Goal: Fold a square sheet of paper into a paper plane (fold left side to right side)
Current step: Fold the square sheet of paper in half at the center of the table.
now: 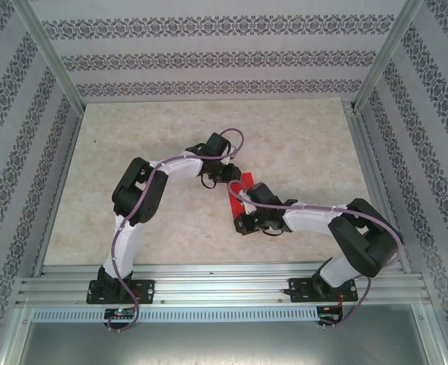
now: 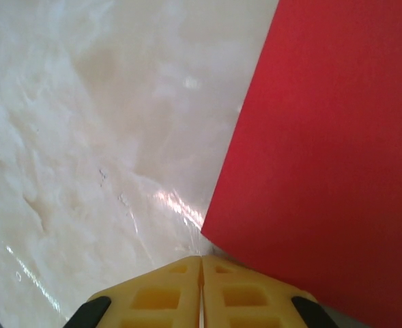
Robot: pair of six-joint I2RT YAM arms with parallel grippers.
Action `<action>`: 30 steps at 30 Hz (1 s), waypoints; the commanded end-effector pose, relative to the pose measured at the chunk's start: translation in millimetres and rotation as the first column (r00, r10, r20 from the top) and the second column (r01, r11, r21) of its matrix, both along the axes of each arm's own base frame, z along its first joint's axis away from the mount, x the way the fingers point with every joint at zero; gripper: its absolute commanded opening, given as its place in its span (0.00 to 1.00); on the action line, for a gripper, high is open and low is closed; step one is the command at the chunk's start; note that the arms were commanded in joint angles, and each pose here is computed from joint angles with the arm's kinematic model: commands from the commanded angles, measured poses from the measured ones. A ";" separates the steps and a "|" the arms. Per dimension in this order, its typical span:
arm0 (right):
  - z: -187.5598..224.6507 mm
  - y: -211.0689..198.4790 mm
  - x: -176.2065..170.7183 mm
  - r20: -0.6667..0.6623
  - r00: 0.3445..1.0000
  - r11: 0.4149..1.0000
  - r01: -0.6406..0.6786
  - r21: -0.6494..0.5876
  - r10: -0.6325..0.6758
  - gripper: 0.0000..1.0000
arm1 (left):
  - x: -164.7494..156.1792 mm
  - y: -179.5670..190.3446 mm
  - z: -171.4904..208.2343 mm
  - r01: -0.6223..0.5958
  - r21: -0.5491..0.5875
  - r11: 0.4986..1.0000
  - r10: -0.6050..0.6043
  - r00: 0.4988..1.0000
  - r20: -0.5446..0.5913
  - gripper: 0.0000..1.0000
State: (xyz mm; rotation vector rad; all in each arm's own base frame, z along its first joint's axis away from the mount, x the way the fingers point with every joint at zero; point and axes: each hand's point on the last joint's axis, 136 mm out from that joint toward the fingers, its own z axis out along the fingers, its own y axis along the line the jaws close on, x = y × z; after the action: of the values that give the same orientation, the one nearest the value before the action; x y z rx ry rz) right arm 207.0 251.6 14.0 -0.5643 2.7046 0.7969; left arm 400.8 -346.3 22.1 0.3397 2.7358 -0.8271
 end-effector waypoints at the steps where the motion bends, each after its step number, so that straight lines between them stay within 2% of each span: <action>1: 10.6 -7.4 -7.8 -0.048 0.999 1.000 0.023 0.010 -0.023 0.10 | -41.0 43.6 -86.1 0.020 0.245 0.969 0.022 0.986 -0.167 0.35; 7: 61.3 -5.9 40.0 0.038 0.993 0.978 0.105 0.181 -0.114 0.12 | -40.8 35.0 -76.9 0.026 0.195 0.980 0.006 0.986 -0.164 0.35; 11: 79.8 -27.4 84.9 0.076 0.972 0.955 0.202 0.218 -0.223 0.13 | -38.1 25.9 -64.8 0.029 0.144 0.989 -0.006 0.988 -0.155 0.36; 13: 87.1 -39.9 108.7 0.088 0.956 0.938 0.254 0.237 -0.281 0.13 | -35.4 18.0 -53.0 0.030 0.090 0.995 -0.017 0.989 -0.149 0.37; 16: 93.5 -54.6 134.8 0.094 0.934 0.918 0.313 0.244 -0.344 0.14 | -27.9 0.4 -21.5 0.038 -0.048 0.998 -0.044 0.991 -0.128 0.42; 19: 92.1 -65.2 150.9 0.086 0.922 0.910 0.353 0.218 -0.378 0.15 | -18.4 -10.6 18.2 0.052 -0.178 0.983 -0.070 0.993 -0.096 0.45; 24: 83.2 -62.2 166.6 0.032 0.914 0.898 0.389 0.206 -0.404 0.14 | -8.5 -1.5 70.2 0.053 -0.259 0.964 -0.060 0.998 -0.021 0.50; 27: 73.9 -46.6 171.7 -0.014 0.923 0.899 0.378 0.220 -0.384 0.14 | -15.2 9.2 82.8 0.050 -0.285 0.957 -0.049 0.999 0.010 0.49; 30: 64.5 -28.2 175.1 -0.041 0.937 0.914 0.347 0.209 -0.346 0.13 | -29.7 15.2 82.0 0.053 -0.318 0.947 -0.051 0.999 0.015 0.45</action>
State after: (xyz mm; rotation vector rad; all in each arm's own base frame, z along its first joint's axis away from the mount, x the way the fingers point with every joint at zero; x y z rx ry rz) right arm 378.9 203.0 76.7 -0.0007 2.5571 0.9087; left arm 374.1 -328.7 80.6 0.3201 2.6413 -1.1669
